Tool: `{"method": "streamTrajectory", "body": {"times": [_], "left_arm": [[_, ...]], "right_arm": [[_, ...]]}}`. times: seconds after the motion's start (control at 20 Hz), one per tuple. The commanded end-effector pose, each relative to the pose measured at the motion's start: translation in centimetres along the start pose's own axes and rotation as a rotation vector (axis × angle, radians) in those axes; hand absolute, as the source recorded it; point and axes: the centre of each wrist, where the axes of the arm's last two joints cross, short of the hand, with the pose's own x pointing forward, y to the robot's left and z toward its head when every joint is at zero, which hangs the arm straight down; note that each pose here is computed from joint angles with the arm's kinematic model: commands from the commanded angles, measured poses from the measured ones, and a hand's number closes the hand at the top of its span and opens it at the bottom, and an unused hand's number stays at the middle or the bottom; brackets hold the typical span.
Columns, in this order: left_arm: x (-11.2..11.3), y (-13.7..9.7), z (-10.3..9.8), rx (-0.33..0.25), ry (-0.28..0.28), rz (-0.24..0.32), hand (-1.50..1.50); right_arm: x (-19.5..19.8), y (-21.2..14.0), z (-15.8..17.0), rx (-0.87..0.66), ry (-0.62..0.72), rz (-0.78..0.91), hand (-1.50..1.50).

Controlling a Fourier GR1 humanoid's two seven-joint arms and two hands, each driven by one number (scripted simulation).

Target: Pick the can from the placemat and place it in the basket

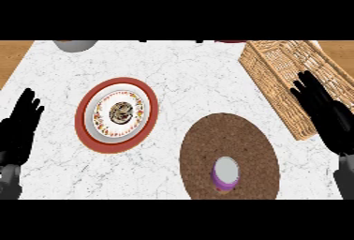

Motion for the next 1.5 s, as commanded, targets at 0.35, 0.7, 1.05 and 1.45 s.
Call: {"method": "streamTrajectory", "body": {"times": [0.35, 0.7, 1.05, 1.45], "left_arm": [[0.2, -3.0, -0.6, -0.245, -0.044, -0.065, 0.00], [-0.1, -2.2, -2.0, -0.240, -0.031, -0.074, 0.00], [-1.0, -1.7, -2.2, -0.239, -0.029, -0.047, 0.00], [-1.6, -3.0, -1.7, -0.245, -0.017, -0.068, 0.00]], "right_arm": [[5.7, 5.4, -2.6, 0.350, -0.384, 0.355, 1.50], [4.4, 20.1, -0.6, 0.179, -0.520, 0.441, -1.50], [9.6, 23.6, -1.7, 0.159, -0.146, 0.678, -1.50], [17.6, 20.9, -4.4, -0.057, 0.159, 1.186, -1.50]]}}
